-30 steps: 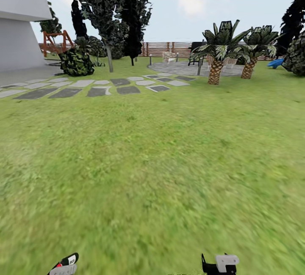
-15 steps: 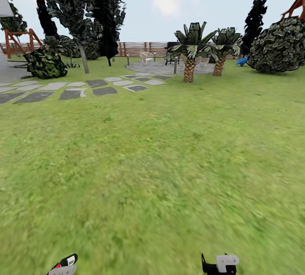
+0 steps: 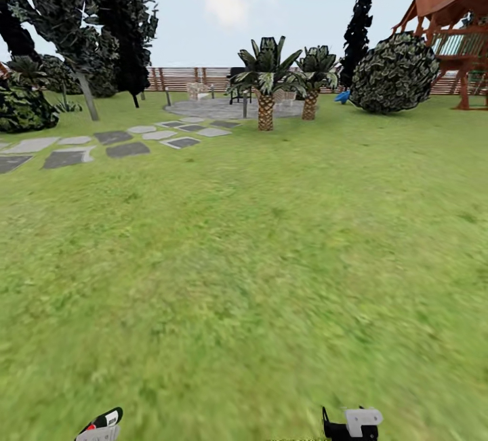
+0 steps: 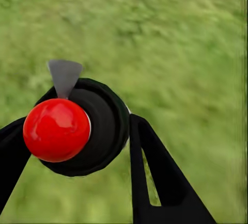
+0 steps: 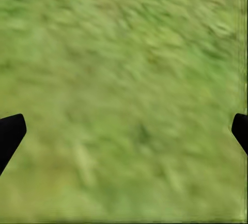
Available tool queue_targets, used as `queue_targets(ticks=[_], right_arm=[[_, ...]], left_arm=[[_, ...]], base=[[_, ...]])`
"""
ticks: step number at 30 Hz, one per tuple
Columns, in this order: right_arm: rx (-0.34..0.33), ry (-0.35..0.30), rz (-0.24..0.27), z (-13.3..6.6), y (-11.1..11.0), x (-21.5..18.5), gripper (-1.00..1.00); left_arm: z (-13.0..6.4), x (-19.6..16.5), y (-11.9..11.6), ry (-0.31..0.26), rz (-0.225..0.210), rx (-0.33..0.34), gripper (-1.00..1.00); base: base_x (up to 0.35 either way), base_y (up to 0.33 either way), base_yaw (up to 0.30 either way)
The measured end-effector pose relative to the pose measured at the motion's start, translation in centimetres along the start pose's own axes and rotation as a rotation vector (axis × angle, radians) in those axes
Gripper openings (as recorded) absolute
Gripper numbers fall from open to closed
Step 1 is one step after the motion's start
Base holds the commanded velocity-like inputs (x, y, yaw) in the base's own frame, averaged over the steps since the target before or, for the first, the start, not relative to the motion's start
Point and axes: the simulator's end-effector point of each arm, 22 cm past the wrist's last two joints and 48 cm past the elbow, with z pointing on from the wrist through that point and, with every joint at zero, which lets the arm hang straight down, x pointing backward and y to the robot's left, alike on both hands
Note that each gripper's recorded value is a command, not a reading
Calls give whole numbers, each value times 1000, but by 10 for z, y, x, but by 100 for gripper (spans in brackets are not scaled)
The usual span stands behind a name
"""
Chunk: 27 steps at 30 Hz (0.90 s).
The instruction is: In the garden, pick up the pesticide atomizer on the floor and spray pesticide onto both trees until each tree trunk is fully covered.
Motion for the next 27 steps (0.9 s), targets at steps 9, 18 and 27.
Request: queue_targets(ticks=[9, 18, 27], right_arm=[[0, 0, 0, 0, 0, 0, 100], [0, 0, 0, 0, 0, 0, 100], [0, 0, 0, 0, 0, 0, 100]], left_arm=[[0, 0, -3, 1, 2, 7, -100], [0, -1, -3, -2, -1, 11, -100], [0, -1, 2, -2, -6, -7, -100]], base=[[0, -1, -294], [0, 0, -294], [0, 0, -294]])
